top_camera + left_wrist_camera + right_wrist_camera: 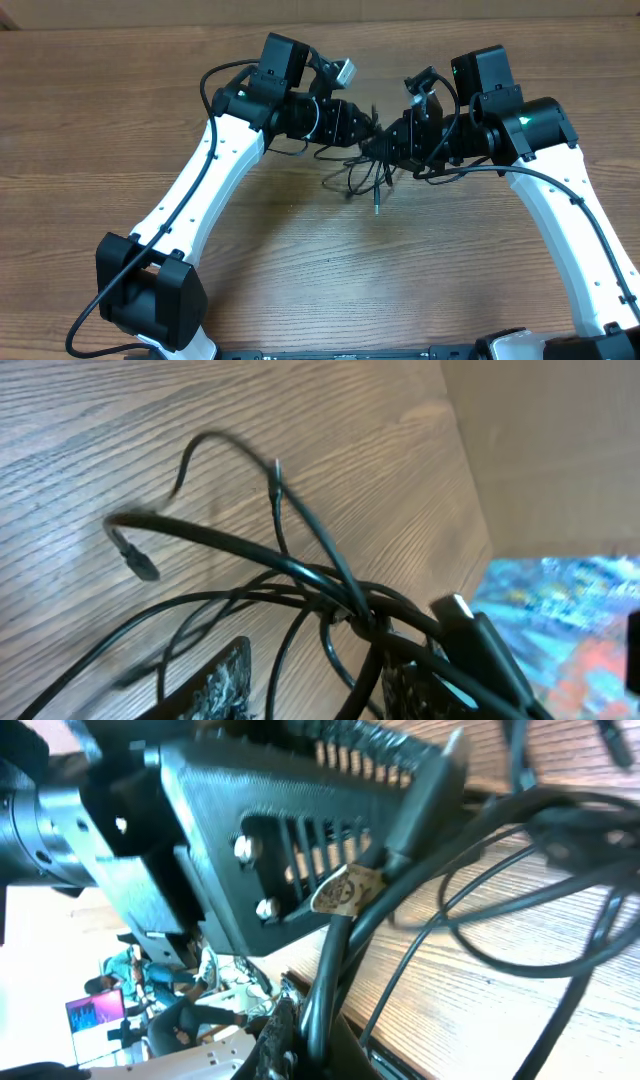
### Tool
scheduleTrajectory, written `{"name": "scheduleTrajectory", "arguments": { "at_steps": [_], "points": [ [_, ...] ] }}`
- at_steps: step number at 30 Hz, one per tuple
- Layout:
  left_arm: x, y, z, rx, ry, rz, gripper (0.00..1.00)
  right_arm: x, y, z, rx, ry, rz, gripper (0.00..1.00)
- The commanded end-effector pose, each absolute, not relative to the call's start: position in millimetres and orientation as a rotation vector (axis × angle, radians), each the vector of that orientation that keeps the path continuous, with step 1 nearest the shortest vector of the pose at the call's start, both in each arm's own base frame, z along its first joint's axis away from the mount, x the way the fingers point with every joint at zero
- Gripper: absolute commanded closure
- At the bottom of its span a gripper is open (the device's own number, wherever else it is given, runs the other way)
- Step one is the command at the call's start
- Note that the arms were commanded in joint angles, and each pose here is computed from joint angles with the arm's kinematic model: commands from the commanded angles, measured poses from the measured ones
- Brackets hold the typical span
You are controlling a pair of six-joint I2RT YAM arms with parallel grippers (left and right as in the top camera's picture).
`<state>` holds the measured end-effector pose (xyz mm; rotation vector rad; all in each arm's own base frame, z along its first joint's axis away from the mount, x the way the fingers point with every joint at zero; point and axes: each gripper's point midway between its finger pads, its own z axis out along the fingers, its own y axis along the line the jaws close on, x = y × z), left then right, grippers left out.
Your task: Untangle cables
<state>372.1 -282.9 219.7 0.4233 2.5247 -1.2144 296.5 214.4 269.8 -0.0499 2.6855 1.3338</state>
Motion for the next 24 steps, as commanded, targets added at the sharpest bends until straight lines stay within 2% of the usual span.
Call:
{"name": "scheduleTrajectory", "arguments": {
  "at_steps": [1, 7, 8, 9, 11, 15, 21, 24],
  "points": [
    [393, -276, 213, 0.204, 2.571, -1.113, 0.58, 280, 225, 301, -0.162, 2.607, 1.485, 0.96],
    [401, -274, 210, 0.106, 2.581, -1.064, 0.57, 272, 228, 305, -0.206, 2.601, 1.540, 0.96],
    [401, -274, 210, 0.106, 2.582, -1.060, 0.59, 272, 228, 305, -0.207, 2.600, 1.543, 0.96],
    [400, -275, 210, 0.111, 2.584, -1.065, 0.67, 273, 228, 305, -0.212, 2.594, 1.540, 0.96],
    [396, -279, 208, 0.122, 2.595, -1.072, 0.75, 275, 229, 306, -0.221, 2.582, 1.538, 0.96],
    [376, -289, 204, 0.261, 2.626, -1.106, 0.83, 282, 228, 307, -0.218, 2.558, 1.511, 0.96],
    [348, -298, 201, 0.465, 2.643, -1.161, 0.83, 293, 224, 302, -0.169, 2.569, 1.427, 0.96],
    [337, -299, 203, 0.553, 2.633, -1.207, 0.73, 295, 223, 300, -0.157, 2.574, 1.404, 0.96]
  ]
}}
